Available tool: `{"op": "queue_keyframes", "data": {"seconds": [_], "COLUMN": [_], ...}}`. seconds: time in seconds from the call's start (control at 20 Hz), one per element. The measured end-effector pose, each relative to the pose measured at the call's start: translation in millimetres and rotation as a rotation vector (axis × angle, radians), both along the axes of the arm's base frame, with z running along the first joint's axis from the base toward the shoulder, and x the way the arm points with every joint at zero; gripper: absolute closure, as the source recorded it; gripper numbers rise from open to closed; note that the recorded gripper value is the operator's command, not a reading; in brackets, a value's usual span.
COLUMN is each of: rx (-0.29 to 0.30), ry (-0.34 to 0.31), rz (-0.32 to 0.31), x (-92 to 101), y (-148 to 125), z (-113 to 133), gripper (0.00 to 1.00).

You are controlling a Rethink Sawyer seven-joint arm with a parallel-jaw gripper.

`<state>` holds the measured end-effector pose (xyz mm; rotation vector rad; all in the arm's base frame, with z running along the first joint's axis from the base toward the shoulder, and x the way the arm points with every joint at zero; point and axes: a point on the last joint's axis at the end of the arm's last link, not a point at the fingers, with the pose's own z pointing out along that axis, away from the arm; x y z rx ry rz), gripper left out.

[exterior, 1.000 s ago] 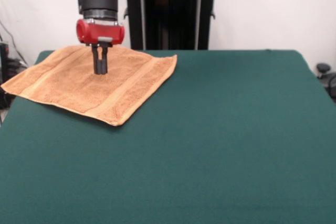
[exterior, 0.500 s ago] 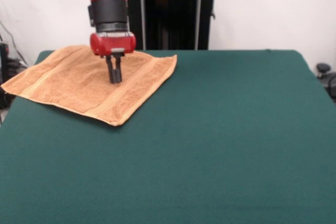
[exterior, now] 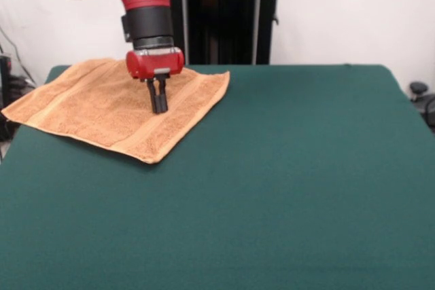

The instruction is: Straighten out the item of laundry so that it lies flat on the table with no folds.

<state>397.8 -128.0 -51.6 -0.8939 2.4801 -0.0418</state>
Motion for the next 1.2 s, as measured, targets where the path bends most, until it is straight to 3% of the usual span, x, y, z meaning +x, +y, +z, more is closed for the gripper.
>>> {"op": "queue_keyframes", "data": {"seconds": [1.2], "rx": [0.003], "ry": [-0.036], "rz": [0.042], "x": [-2.0], "y": [-2.8], "z": [-3.3], "gripper": [1.0]}}
